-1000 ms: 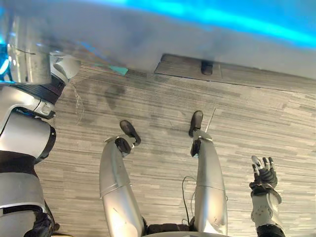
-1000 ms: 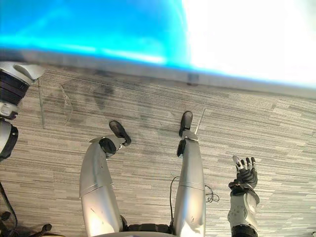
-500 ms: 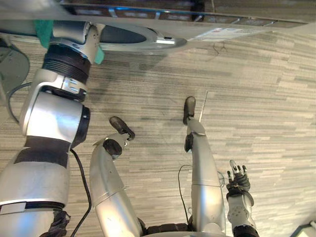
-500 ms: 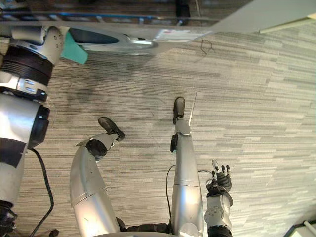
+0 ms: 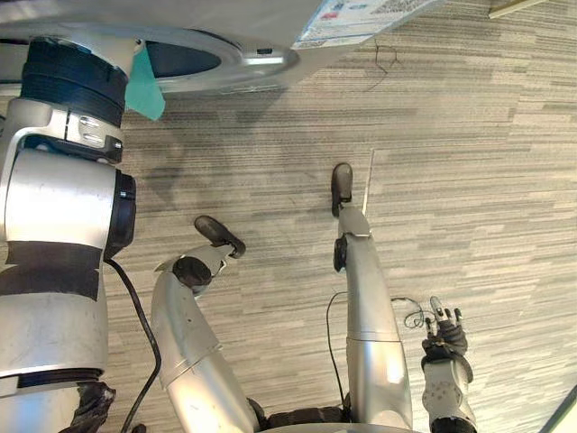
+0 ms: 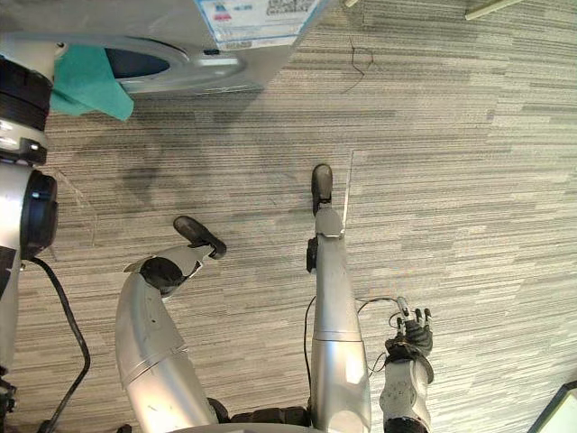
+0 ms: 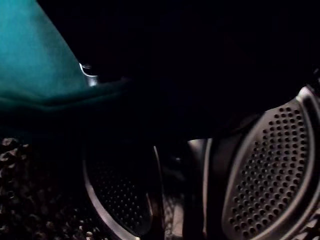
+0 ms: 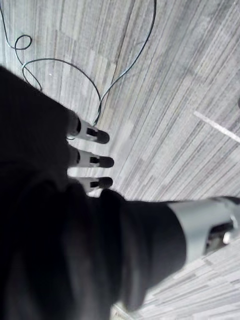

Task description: Pick up the laundry basket with both hands and put the clothes into the washing machine.

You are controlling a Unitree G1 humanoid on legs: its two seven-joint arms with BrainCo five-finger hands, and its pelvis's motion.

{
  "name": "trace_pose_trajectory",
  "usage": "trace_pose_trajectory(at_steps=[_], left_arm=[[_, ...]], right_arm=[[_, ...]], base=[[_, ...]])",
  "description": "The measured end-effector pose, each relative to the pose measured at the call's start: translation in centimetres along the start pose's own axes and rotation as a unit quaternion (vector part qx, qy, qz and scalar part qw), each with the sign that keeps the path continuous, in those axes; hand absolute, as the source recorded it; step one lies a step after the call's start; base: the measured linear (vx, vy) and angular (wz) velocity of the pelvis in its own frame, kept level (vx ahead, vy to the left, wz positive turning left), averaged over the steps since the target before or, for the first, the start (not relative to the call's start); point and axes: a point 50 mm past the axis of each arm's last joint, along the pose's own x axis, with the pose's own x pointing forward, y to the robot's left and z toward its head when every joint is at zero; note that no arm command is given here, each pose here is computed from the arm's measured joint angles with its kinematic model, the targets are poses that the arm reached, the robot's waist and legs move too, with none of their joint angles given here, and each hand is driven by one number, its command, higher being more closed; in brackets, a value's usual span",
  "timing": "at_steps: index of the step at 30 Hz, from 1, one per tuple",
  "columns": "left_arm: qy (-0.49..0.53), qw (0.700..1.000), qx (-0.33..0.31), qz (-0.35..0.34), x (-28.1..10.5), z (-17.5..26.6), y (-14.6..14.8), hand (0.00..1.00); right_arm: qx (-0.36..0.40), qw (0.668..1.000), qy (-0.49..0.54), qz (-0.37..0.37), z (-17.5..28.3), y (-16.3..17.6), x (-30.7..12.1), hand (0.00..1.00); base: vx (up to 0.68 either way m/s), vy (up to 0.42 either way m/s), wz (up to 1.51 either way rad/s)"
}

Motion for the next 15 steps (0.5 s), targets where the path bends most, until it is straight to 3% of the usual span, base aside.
trace_pose_trajectory(at_steps=[2,7,8,11,13,15], left_arm=[[-0.068,0.992,0.109,-0.001,0.5,2.2,-0.1,1.00],[-0.083,0.971,0.221,-0.027,0.8,2.7,-1.0,1.00],[-0.084,0.964,0.249,-0.027,0.9,2.8,-0.9,0.00],[-0.058,0.961,0.269,-0.006,1.1,2.2,0.6,0.00],[0.007,0.962,0.272,0.031,0.6,-0.8,3.7,0.00],[0.074,0.970,0.226,0.050,-0.3,-3.6,5.3,0.00]], right_arm=[[-0.005,1.000,-0.023,-0.001,1.5,-0.9,0.3,0.00],[-0.011,0.999,-0.035,-0.002,2.3,-1.4,0.5,0.00],[-0.012,0.999,-0.032,-0.004,2.0,-1.5,0.5,0.00],[0.004,1.000,-0.021,-0.015,1.2,-1.8,0.3,0.00],[0.005,1.000,-0.002,-0.019,0.2,-1.8,0.2,0.00],[0.001,1.000,0.009,-0.019,-0.4,-1.8,0.1,0.00]], base=[[-0.03,0.034,-0.02],[-0.04,0.044,0.00],[-0.03,0.045,-0.06],[-0.03,0.037,-0.09],[-0.04,0.030,-0.03],[0.00,0.000,0.00]])
